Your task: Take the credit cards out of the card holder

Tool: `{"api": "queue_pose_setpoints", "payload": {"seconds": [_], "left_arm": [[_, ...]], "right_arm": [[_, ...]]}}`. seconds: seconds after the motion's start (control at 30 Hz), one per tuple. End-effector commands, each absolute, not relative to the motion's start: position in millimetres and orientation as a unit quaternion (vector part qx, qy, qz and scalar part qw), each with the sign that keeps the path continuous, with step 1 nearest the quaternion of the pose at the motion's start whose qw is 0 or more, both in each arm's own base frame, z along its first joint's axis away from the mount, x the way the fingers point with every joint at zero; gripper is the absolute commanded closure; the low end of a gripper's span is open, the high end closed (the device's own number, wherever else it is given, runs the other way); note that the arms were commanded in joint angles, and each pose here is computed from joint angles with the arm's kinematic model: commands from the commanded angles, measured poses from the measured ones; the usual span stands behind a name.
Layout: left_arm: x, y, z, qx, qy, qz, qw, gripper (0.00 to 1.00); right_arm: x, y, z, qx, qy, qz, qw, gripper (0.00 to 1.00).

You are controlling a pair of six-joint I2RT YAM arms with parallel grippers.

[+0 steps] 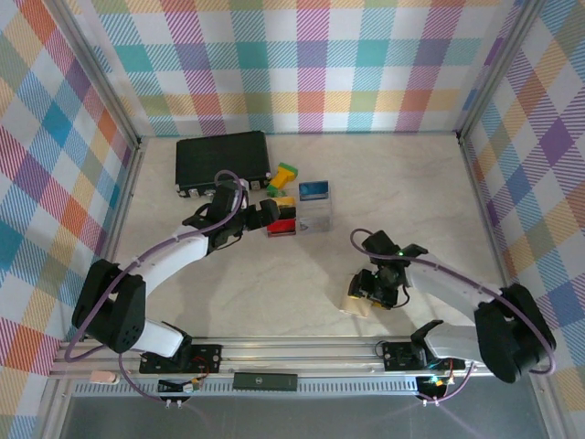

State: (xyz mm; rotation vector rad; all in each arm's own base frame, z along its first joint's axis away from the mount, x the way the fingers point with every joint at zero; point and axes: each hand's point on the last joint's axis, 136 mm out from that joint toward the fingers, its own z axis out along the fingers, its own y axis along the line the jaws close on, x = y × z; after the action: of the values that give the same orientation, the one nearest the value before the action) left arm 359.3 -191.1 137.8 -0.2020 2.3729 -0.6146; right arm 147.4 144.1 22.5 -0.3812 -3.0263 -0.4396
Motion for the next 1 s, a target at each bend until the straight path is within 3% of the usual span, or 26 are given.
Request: {"api": "queue_pose_setpoints", "payload": {"seconds": [0.0,0.2,0.37,0.67,0.97], "left_arm": [[346.7,-196.7,143.3,-0.073,0.911,-0.250,0.321,0.04],[333.5,-210.4,134.0,-0.076,0.918,-0.258,0.290,0.14],[317.1,-234.5,123.4,-0.063,0.926,-0.267,0.259,0.16],[288.2,-286.3,98.8,-0.039,0.931,-0.305,0.196,0.21],[264.9,-330.0,80.2,-0.020,0.936,-0.320,0.145,0.41]], "right_arm": [[171.4,168.9,29.9,-0.096,-0.979,-0.179,0.009,0.42],[224.5,203.4,38.0,-0.084,-0.973,-0.212,-0.035,0.42],[254.0,223.7,37.6,-0.066,-0.971,-0.224,-0.050,0.41],[244.4,198.5,51.5,-0.022,-0.981,-0.176,-0.079,0.36],[244.4,193.6,45.9,-0.017,-0.984,-0.161,-0.078,0.44]]}}
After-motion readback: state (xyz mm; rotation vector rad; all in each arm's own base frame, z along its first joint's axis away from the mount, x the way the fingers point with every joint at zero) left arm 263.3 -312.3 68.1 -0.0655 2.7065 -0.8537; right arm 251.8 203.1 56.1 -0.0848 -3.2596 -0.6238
